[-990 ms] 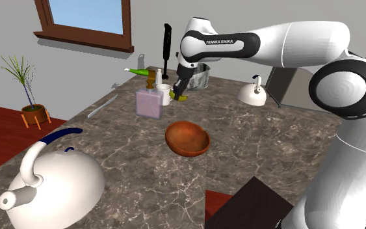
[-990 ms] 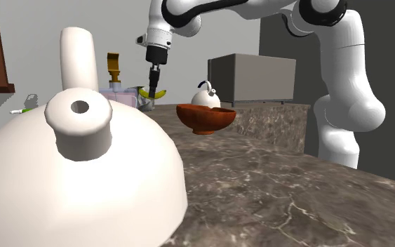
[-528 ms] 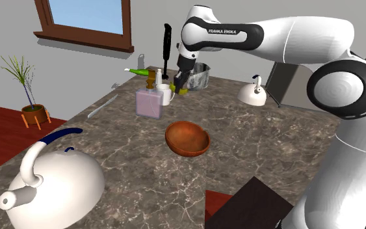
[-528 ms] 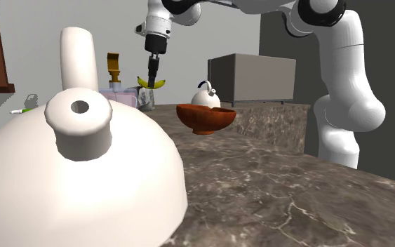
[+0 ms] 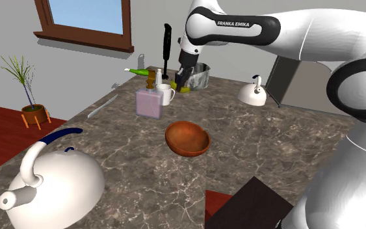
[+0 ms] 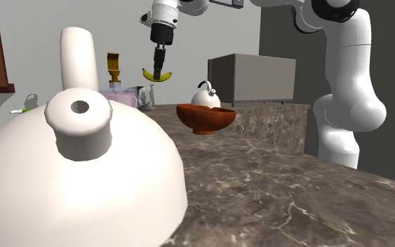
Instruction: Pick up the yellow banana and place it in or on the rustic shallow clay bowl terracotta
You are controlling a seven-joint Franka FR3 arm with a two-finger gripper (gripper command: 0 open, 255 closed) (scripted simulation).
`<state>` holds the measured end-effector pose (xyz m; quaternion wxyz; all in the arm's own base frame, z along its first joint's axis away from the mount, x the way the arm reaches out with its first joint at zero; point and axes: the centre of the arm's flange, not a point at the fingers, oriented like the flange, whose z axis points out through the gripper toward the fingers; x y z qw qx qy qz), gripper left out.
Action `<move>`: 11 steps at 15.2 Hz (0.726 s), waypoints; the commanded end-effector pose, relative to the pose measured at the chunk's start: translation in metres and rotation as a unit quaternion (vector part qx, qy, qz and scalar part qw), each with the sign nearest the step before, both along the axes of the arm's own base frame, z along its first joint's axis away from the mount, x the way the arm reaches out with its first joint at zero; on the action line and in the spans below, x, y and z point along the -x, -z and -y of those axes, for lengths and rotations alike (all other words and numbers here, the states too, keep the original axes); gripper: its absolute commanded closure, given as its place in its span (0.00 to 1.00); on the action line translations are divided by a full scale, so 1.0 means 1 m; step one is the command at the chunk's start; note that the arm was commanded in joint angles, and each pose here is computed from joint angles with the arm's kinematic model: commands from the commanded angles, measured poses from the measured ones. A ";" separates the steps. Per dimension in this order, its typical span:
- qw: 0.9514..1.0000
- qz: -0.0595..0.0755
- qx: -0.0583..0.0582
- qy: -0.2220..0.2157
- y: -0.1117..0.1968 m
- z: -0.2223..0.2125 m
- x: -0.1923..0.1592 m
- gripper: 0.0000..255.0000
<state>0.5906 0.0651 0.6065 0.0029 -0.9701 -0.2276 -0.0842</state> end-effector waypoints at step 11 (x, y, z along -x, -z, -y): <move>1.000 0.000 0.000 0.000 0.003 -0.078 0.138 1.00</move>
